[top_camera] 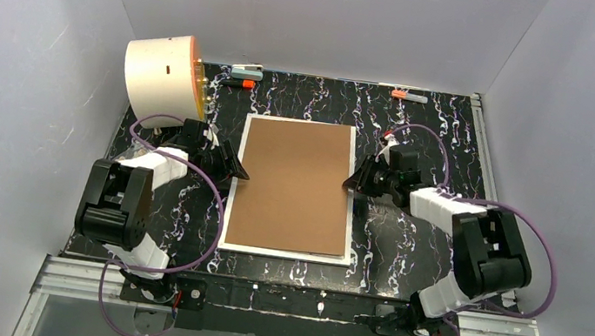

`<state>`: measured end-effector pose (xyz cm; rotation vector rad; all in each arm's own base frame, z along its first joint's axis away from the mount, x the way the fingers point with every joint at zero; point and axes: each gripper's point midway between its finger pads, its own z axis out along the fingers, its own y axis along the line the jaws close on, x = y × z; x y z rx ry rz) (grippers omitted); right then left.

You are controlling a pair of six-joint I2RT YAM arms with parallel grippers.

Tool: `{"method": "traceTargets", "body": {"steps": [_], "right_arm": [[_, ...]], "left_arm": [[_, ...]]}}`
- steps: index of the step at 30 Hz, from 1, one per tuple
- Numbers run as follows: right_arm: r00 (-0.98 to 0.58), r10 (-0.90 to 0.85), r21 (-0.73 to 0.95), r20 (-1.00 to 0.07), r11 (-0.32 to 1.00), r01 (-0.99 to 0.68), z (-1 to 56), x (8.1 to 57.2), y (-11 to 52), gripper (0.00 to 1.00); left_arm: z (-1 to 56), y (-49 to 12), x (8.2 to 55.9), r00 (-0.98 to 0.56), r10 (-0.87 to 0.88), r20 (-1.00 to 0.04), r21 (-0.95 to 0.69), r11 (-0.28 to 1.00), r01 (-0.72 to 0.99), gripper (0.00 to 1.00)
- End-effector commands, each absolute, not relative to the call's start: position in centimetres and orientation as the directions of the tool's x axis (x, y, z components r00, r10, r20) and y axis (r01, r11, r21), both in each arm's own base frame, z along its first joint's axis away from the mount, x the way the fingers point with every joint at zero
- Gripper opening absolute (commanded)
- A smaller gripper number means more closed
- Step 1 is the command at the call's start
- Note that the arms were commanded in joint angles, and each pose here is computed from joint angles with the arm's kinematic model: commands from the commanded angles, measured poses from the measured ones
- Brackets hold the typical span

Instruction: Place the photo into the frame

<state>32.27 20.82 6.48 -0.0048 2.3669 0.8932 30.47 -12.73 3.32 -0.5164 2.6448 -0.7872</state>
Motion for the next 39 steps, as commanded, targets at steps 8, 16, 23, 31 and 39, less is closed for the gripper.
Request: {"method": "traceTargets", "body": {"steps": [8,16,23,31,39], "right_arm": [[-0.768,0.203,0.516,-0.607,0.836,-0.187,8.6,35.3,20.2,0.56],[-0.812,0.218,0.56,-0.541,0.814,-0.155,10.0,32.9,20.2,0.59],[-0.855,0.281,0.599,-0.437,0.8,-0.043,9.0,31.5,20.2,0.62],[-0.889,0.328,0.596,-0.32,0.799,0.08,7.5,33.2,20.6,0.62],[-0.863,0.359,0.581,-0.355,0.808,0.097,7.9,38.1,19.5,0.69]], "left_arm": [[2.6,-11.8,27.5,-0.9,-0.404,-0.164,-0.505,0.818,-0.276,0.68],[4.2,-11.7,28.1,-0.896,-0.394,-0.205,-0.509,0.824,-0.246,0.74],[5.4,-12.3,28.5,-0.896,-0.382,-0.225,-0.543,0.813,-0.21,0.78],[5.7,-12.4,28.4,-0.898,-0.373,-0.233,-0.55,0.812,-0.195,0.79],[5.8,-11.4,28.9,-0.888,-0.379,-0.261,-0.5,0.84,-0.212,0.8]]}}
